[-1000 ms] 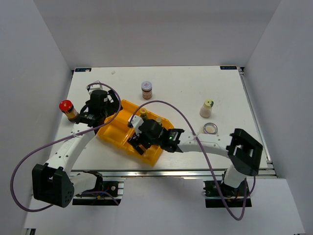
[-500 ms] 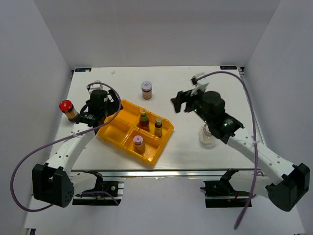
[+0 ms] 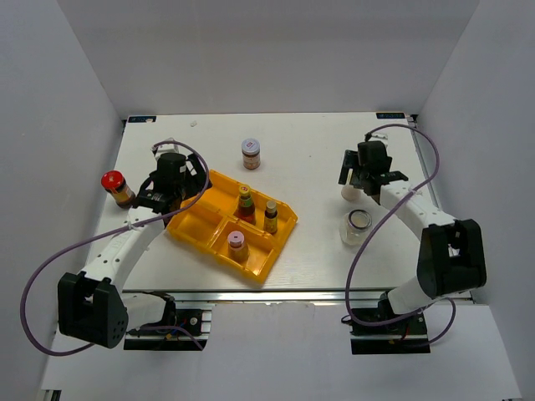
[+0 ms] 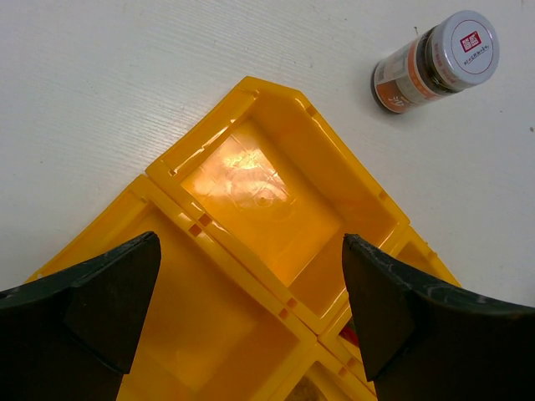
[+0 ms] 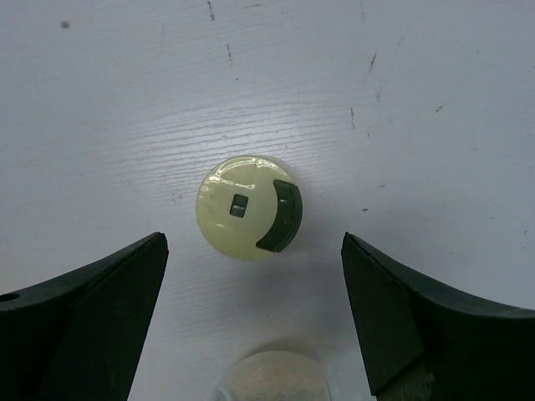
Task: Organize the condiment bottles
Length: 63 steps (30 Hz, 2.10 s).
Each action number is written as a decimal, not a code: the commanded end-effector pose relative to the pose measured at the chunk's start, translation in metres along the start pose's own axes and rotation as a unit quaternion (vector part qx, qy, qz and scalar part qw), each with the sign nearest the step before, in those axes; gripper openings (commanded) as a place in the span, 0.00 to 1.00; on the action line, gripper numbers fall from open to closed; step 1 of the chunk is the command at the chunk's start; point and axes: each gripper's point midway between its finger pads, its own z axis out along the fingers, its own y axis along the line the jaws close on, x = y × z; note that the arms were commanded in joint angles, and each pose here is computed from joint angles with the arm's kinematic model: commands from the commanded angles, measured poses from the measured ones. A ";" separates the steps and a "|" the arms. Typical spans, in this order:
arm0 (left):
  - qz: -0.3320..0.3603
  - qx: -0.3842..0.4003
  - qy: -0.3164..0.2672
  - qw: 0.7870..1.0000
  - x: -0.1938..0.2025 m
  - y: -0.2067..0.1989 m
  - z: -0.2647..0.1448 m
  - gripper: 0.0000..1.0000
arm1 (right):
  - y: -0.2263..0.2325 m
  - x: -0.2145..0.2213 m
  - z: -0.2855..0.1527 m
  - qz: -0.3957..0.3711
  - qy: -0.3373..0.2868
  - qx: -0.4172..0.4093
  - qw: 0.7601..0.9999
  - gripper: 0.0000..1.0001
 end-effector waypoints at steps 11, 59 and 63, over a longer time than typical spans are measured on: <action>0.002 0.001 -0.002 1.000 -0.003 -0.002 0.005 0.98 | 0.003 -0.025 0.040 0.005 -0.013 0.023 1.000 0.82; 0.001 0.022 0.017 1.000 0.002 -0.011 0.010 0.98 | 0.276 0.126 -0.243 -0.332 -0.057 -0.481 0.809 0.11; 0.002 0.023 0.023 0.999 0.006 -0.012 0.013 0.98 | 0.276 0.133 -0.221 -0.333 -0.054 -0.444 0.830 0.12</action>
